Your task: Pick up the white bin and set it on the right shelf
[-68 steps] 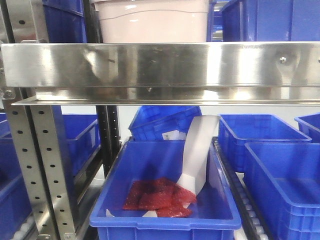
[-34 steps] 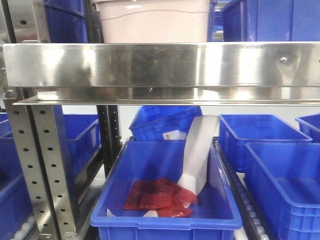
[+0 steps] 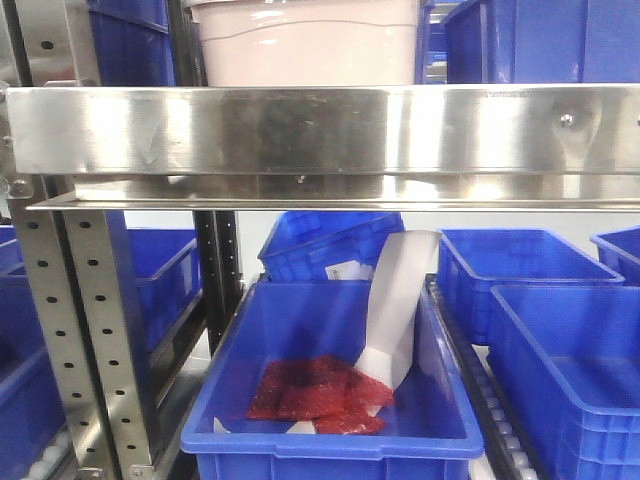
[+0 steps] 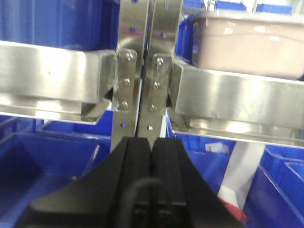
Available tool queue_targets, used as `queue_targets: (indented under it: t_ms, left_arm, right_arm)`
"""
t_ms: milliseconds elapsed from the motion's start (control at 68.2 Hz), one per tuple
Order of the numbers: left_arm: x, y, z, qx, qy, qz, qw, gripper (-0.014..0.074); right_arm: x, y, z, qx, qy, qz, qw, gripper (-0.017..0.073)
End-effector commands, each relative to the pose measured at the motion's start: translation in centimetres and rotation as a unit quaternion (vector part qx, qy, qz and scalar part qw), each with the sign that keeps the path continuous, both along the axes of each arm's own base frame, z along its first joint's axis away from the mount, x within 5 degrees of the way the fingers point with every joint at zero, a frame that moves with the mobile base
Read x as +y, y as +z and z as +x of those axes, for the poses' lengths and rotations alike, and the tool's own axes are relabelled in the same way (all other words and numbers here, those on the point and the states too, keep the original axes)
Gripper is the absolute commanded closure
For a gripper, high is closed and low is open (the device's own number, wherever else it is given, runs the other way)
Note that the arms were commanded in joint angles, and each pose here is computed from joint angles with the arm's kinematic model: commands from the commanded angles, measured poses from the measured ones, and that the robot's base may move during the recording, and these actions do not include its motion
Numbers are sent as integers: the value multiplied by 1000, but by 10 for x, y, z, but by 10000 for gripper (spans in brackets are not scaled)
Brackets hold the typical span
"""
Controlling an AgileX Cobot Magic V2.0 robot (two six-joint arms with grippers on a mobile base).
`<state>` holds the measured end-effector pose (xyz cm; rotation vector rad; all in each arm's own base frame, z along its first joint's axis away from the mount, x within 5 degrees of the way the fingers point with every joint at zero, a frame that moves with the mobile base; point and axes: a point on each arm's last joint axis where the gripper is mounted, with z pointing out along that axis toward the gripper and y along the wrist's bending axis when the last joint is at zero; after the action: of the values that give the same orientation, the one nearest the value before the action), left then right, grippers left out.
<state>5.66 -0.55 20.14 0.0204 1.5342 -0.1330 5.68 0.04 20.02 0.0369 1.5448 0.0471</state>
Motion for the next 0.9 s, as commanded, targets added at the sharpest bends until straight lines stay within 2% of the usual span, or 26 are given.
queue_targets:
  t_ms: [0, 117, 205, 880]
  left_arm:
    - [-1, 7, -2, -42, -12, -7, 999, 711]
    - [-2, 7, -2, -41, -15, -8, 999, 711]
    - [-1, 9, -2, -51, -12, 10, 999, 711]
    - [-1, 7, -2, -43, -12, 18, 999, 711]
  right_arm:
    - [0, 9, -2, -52, -2, -7, 999, 484]
    - [0, 9, -2, -52, -2, -7, 999, 484]
    - [0, 9, -2, -52, -2, -7, 999, 484]
    - [0, 9, -2, -52, -2, -7, 999, 484]
